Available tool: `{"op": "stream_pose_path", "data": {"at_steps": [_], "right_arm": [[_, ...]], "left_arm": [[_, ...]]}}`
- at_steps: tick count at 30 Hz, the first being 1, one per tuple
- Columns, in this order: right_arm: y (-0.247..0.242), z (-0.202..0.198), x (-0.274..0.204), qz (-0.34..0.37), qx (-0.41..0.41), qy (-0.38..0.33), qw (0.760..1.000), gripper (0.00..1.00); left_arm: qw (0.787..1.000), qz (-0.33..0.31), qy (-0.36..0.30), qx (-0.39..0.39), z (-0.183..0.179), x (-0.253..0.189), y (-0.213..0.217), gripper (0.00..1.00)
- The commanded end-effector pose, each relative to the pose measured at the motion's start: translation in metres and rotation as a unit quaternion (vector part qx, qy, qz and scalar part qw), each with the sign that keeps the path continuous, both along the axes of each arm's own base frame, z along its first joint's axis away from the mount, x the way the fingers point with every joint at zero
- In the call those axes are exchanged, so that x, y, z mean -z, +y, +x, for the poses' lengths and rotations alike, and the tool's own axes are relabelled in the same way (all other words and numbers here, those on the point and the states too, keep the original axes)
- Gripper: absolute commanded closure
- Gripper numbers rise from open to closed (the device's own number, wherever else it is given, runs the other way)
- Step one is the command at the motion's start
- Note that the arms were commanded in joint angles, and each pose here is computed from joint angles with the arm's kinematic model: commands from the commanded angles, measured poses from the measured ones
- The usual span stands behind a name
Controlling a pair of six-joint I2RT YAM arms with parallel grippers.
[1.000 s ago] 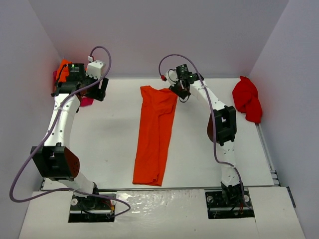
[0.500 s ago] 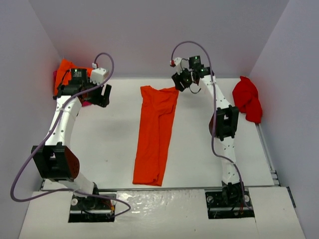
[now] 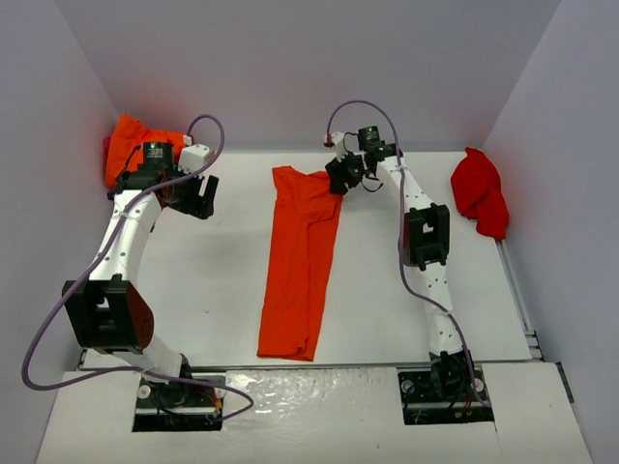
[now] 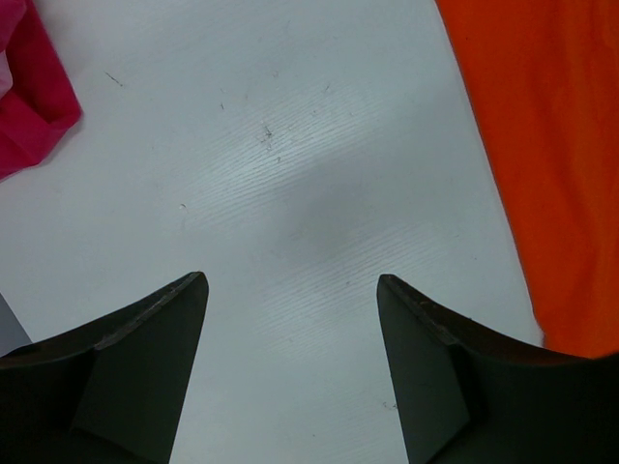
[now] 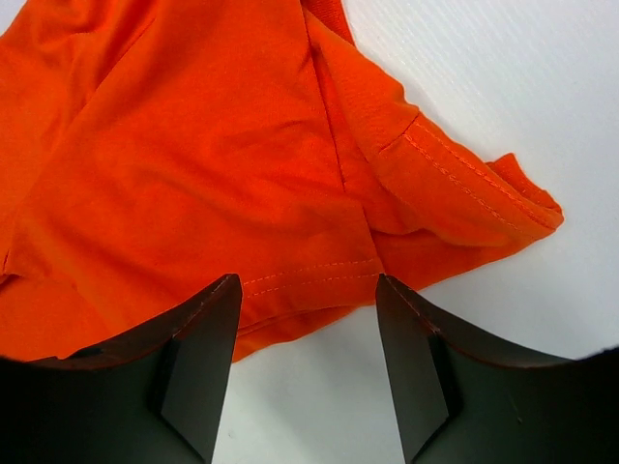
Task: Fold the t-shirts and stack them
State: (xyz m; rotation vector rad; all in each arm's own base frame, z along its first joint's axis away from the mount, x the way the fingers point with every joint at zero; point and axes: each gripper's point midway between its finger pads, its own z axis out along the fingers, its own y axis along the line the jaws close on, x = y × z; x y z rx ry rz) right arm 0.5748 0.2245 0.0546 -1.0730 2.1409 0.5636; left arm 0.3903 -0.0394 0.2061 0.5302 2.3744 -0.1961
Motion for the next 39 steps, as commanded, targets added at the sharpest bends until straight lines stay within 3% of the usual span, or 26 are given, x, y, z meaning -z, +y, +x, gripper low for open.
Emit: {"op": "stream_pose_path", "data": {"at_steps": [1, 8, 13, 26, 29, 30, 32, 34, 36, 37, 39], "right_arm": [[0.008, 0.013, -0.025, 0.015, -0.004, -0.043, 0.999, 0.47], [0.004, 0.014, -0.009, 0.002, 0.002, -0.036, 0.999, 0.6], [0.004, 0.016, 0.002, -0.003, 0.007, -0.03, 1.0, 0.62], [-0.004, 0.023, 0.011, -0.021, 0.021, -0.038, 0.999, 0.42], [-0.001, 0.02, 0.012, -0.015, 0.012, -0.035, 0.999, 0.56], [0.0, 0.02, 0.011, -0.013, 0.011, -0.036, 0.999, 0.64], [0.0, 0.02, 0.009, -0.012, 0.012, -0.037, 0.999, 0.93], [-0.002, 0.022, 0.006, -0.015, 0.018, -0.039, 0.999, 1.0], [-0.003, 0.02, 0.004, -0.018, 0.02, -0.041, 0.999, 0.97], [-0.004, 0.02, 0.002, -0.02, 0.022, -0.041, 0.999, 0.78], [-0.007, 0.019, -0.002, -0.024, 0.033, -0.041, 0.998, 0.18]], "left_arm": [[0.999, 0.003, -0.047, 0.004, 0.004, -0.023, 0.002, 0.32], [0.999, 0.005, -0.044, 0.007, 0.005, -0.018, 0.003, 0.32], [0.999, 0.007, -0.042, 0.007, 0.005, -0.015, 0.004, 0.32], [0.999, 0.009, -0.038, 0.011, 0.004, -0.012, 0.003, 0.32], [0.999, 0.011, -0.038, 0.011, 0.004, -0.012, 0.004, 0.32], [0.999, 0.011, -0.038, 0.011, 0.004, -0.012, 0.004, 0.32], [0.999, 0.01, -0.037, 0.012, 0.004, -0.011, 0.003, 0.33], [0.999, 0.008, -0.036, 0.014, 0.003, -0.011, 0.002, 0.33], [0.999, 0.004, -0.037, 0.016, 0.003, -0.012, 0.001, 0.33], [0.999, 0.002, -0.037, 0.019, 0.002, -0.012, 0.0, 0.33], [0.999, -0.002, -0.038, 0.025, 0.002, -0.012, -0.003, 0.33]]}}
